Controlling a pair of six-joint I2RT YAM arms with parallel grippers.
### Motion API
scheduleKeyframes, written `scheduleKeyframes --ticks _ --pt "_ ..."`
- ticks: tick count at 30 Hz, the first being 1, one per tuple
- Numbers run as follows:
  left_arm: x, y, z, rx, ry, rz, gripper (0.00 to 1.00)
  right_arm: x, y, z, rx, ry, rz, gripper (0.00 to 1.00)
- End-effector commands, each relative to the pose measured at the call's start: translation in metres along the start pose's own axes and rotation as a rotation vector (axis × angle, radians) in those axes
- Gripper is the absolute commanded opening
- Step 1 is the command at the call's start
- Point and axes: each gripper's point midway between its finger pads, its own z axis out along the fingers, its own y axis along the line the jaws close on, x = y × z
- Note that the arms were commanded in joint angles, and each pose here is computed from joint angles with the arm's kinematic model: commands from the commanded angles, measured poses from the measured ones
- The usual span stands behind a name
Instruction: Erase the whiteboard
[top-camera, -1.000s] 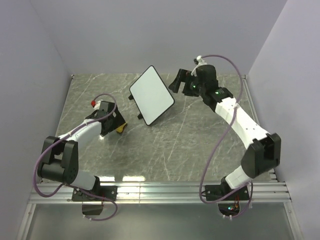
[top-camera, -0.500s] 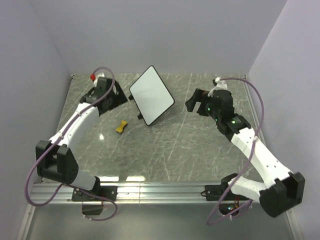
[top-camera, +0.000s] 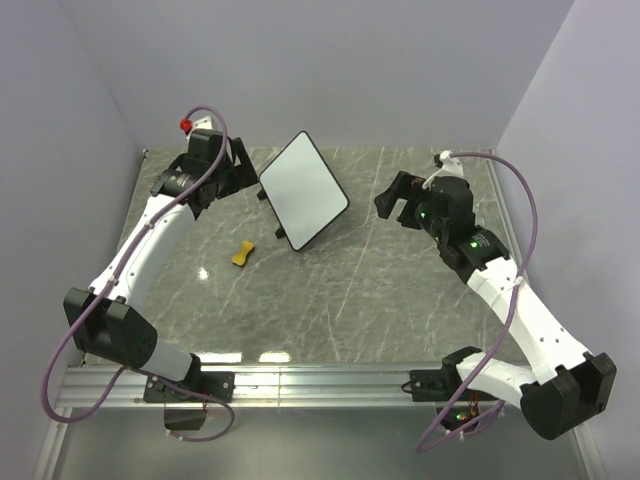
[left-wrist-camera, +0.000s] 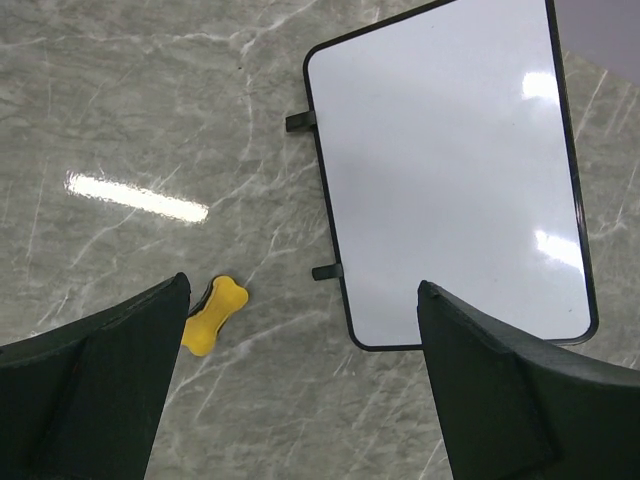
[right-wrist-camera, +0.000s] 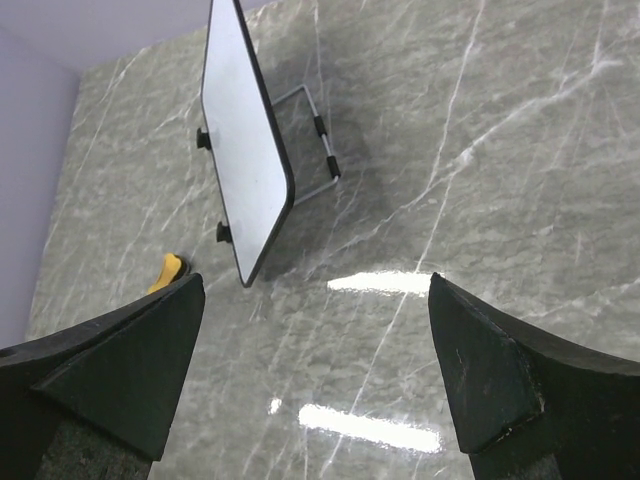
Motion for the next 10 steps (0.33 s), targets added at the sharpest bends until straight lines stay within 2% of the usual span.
scheduleKeyframes --ticks 1,10 --pt "-0.01 -0.004 -0.006 0.021 -0.031 0.028 1.0 -0.011 0.012 -0.003 -0.063 -0.038 -0.026 1.0" --pt "-0.019 -0.009 -0.014 0.024 -0.1 0.068 0.99 -0.019 0.021 0.017 -0.077 -0.023 -0.075 0.98"
